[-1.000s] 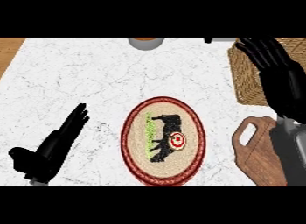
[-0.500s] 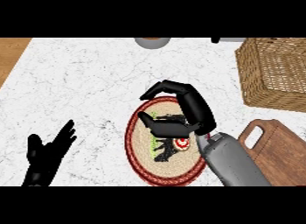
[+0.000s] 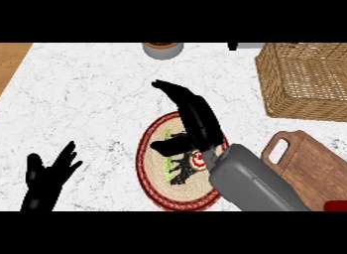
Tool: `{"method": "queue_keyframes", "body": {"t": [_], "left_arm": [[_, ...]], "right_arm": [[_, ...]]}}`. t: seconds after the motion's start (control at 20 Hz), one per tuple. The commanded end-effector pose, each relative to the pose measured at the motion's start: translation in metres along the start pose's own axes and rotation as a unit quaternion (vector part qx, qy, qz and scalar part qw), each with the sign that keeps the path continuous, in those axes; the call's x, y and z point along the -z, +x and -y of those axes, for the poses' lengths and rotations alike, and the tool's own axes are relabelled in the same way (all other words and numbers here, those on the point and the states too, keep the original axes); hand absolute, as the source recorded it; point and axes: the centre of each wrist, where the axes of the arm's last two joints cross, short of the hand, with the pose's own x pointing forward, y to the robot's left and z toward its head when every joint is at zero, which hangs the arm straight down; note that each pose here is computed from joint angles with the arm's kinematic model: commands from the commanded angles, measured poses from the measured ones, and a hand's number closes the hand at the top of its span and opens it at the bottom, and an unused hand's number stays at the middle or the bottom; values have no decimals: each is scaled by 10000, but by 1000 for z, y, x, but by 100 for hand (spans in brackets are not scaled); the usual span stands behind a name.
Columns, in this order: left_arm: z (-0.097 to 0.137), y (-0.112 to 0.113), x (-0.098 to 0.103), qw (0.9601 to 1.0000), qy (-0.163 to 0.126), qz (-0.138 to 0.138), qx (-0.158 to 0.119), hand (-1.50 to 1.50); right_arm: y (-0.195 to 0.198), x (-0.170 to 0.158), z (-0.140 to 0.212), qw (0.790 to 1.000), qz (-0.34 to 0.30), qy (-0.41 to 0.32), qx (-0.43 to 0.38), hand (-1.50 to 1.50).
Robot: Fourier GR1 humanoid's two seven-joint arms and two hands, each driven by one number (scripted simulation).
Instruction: Pick the cupcake from the placemat and place it in the basket
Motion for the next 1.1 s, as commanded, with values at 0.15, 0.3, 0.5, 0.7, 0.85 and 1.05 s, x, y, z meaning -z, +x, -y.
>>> {"method": "queue_keyframes", "body": {"t": [0.15, 0.3, 0.5, 0.7, 0.85, 1.05], "left_arm": [[-5, -11, -1, 9992, 136, -360, -86, 0], [-12, -18, -9, 9990, 156, -413, -109, 0], [0, -12, -4, 9992, 115, -337, -172, 0], [-7, -16, -6, 9993, 148, -308, -124, 0], [-17, -10, 0, 9996, 174, -211, -62, 0], [-2, -6, 1, 9996, 56, -223, -157, 0]], "right_arm": [[55, 28, 75, 9753, -678, 134, -2096, -150], [93, 22, 94, 9614, -866, 463, -2569, -150], [121, 13, 126, 9435, -1226, 1326, -2777, -150], [135, 6, 143, 9150, -1639, 2047, -3066, -150], [142, -1, 150, 9056, -1796, 2192, -3157, -150], [132, -11, 149, 8998, -1976, 2291, -3144, -150]]}}
